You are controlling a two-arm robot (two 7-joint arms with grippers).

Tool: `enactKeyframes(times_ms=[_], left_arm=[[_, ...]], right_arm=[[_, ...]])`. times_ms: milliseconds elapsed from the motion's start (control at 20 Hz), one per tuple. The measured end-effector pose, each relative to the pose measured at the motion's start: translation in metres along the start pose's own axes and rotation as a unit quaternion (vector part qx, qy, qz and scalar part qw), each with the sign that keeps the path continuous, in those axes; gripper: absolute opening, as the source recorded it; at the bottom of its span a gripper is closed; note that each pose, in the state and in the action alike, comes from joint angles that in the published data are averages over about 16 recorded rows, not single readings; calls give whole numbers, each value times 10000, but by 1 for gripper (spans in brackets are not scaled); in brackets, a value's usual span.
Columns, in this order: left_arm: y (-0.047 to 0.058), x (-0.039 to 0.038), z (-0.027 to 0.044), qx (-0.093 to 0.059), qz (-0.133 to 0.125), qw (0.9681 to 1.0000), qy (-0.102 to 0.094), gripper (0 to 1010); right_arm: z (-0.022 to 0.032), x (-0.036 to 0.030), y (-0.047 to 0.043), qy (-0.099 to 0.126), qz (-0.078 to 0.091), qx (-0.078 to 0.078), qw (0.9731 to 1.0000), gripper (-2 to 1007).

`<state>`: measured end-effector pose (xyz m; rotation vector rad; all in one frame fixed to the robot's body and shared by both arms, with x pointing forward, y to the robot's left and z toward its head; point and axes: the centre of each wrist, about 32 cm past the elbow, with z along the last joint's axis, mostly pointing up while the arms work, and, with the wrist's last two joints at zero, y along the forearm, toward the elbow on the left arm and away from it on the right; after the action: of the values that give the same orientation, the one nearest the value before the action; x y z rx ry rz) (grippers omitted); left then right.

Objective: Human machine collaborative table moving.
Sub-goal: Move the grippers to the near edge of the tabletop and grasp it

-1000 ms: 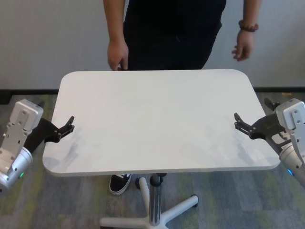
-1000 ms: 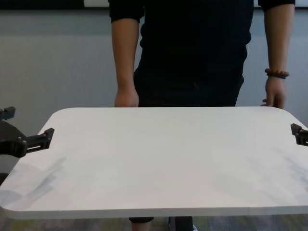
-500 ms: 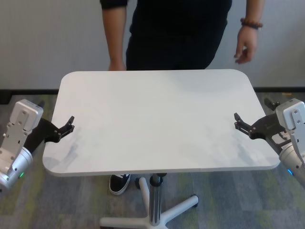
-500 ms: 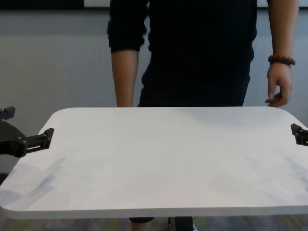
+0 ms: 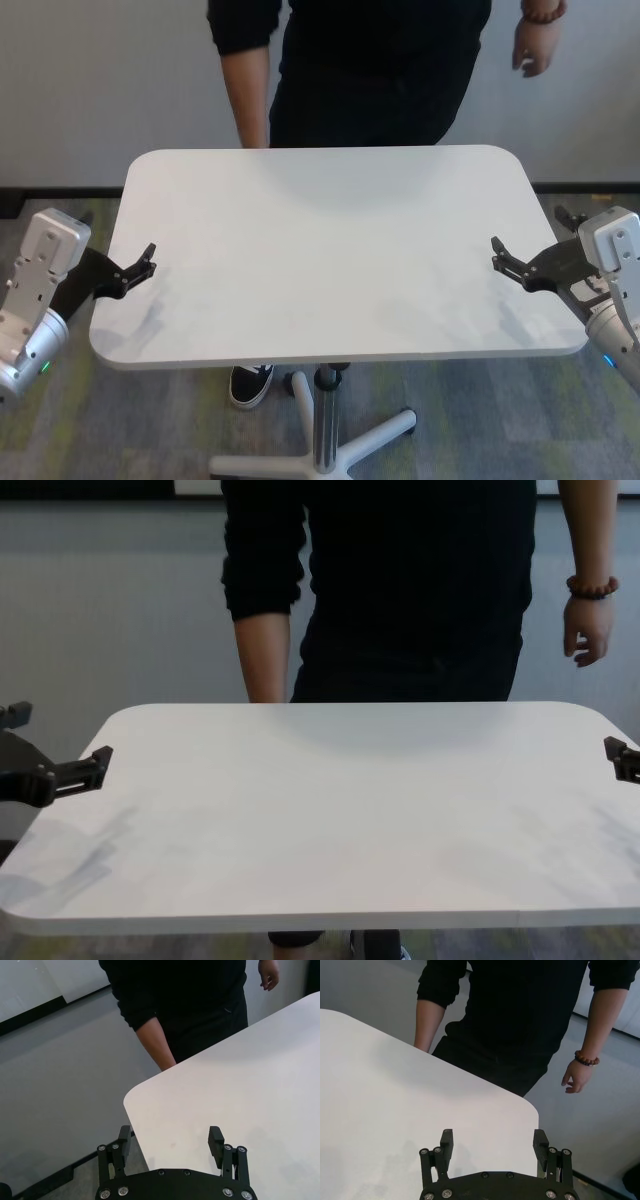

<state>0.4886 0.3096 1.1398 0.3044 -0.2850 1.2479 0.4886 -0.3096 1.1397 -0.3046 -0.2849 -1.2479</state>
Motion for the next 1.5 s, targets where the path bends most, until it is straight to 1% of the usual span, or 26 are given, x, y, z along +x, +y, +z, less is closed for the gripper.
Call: enactKeyframes(times_ms=[500,700,850,1000,1200,1350,1500], left_arm=[[3,-4,0,-9,5,10000,-15,1003],[36,-36,0,-54,-15,9999,-108,1003],[93,-70,8,-99,-32,9998,-192,1003],[180,-111,21,-157,-55,9993,-332,1003],[348,-165,41,-254,-110,9976,-630,1003],[504,-194,49,-318,-160,9951,-919,1003],[659,-207,45,-360,-209,9914,-1240,1003]], right_arm=[[1,0,-1,-2,-4,-1,10000,1001],[17,-12,-20,-70,6,-15,10000,1001],[34,-33,-51,-147,48,-29,9999,1001],[58,-63,-96,-273,94,-64,9996,1001],[89,-114,-189,-507,168,-141,9985,1001],[99,-155,-288,-678,232,-215,9972,1001],[87,-193,-403,-806,281,-314,9959,1001]])
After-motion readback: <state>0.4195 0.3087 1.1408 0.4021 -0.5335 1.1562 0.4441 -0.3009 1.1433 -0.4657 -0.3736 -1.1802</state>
